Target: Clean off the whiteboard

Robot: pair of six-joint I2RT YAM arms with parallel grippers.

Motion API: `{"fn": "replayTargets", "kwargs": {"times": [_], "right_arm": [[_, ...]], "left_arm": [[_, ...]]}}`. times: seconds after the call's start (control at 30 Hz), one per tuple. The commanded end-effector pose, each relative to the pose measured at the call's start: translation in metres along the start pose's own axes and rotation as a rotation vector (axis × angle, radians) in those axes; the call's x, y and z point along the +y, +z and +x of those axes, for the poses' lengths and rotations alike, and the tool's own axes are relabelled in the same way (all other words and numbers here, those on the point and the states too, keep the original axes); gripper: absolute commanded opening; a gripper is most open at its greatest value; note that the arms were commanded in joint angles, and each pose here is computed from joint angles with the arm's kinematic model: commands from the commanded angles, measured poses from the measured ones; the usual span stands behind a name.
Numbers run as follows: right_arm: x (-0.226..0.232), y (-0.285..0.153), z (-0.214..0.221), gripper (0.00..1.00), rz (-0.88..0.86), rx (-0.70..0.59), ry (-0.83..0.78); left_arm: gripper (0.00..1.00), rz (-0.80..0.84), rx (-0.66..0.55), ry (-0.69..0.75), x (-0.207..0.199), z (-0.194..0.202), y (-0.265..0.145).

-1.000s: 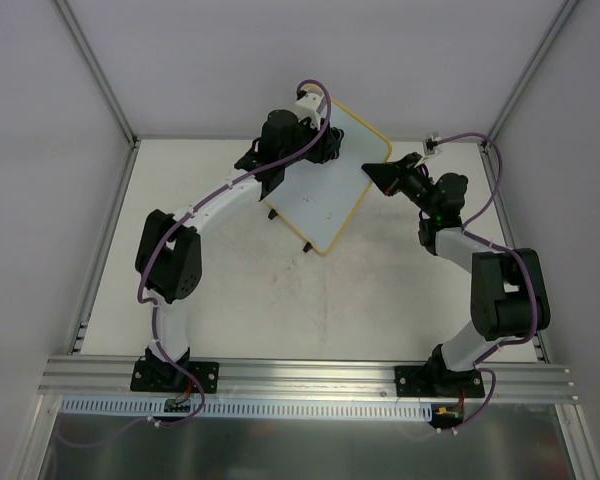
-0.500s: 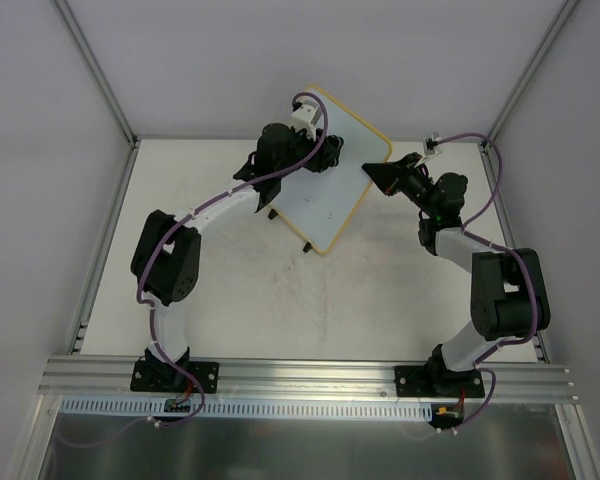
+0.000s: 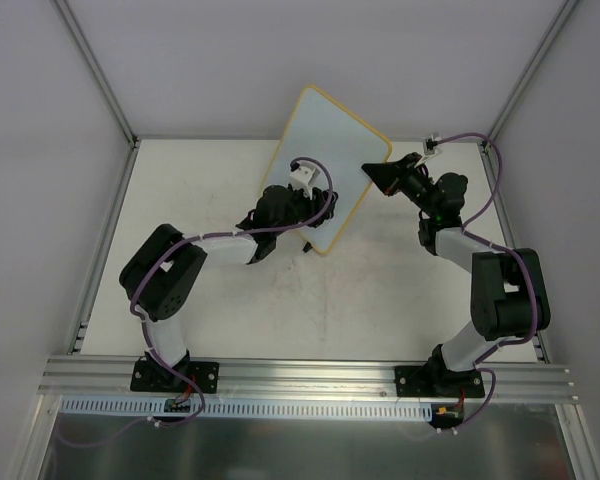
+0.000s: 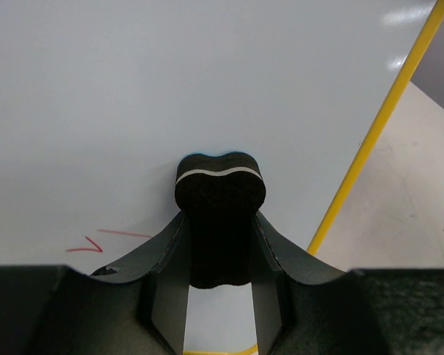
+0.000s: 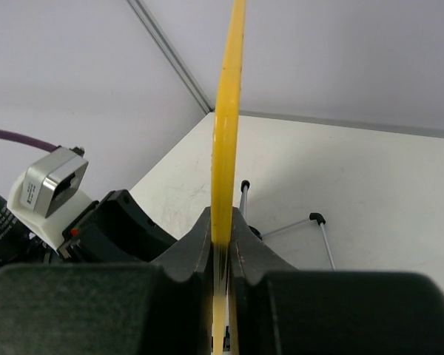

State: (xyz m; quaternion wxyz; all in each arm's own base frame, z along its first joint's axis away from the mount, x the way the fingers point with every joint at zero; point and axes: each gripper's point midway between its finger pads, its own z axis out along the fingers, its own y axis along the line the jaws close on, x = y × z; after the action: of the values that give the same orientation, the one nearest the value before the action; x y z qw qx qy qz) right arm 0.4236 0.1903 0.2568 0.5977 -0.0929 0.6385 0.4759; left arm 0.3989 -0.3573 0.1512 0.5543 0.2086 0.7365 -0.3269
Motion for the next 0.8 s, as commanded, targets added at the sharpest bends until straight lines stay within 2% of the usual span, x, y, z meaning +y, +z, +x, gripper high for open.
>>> {"fn": "replayTargets", "kwargs": {"times": [0.0,0.13,0.4,0.47,0.6,0.77], "right_arm": [[0.06,-0.003,0.035,0.0,-0.26,0.163,-0.014],[0.061,-0.004,0.034,0.0,-0.262,0.162,-0.016],[0.06,-0.003,0.034,0.0,-0.259,0.16,-0.013],[0.061,-0.003,0.033,0.0,-0.26,0.16,-0.014],[0.06,-0.003,0.033,0.0,-0.261,0.159,-0.015],[0.061,-0.003,0.033,0.0,-0.262,0.16,-0.012]], "left_arm": [[0.0,-0.101,0.146,-0.022,0.016,0.068,-0.012],[0.0,-0.186,0.19,-0.024,0.035,0.094,-0.017],[0.0,-0.289,0.26,-0.091,0.051,0.115,-0.018],[0.0,-0.38,0.293,-0.109,0.063,0.122,-0.026],[0.0,-0.511,0.281,-0.136,0.084,0.121,-0.044],[0.0,-0.595,0.259,-0.182,0.102,0.113,-0.056]]}}
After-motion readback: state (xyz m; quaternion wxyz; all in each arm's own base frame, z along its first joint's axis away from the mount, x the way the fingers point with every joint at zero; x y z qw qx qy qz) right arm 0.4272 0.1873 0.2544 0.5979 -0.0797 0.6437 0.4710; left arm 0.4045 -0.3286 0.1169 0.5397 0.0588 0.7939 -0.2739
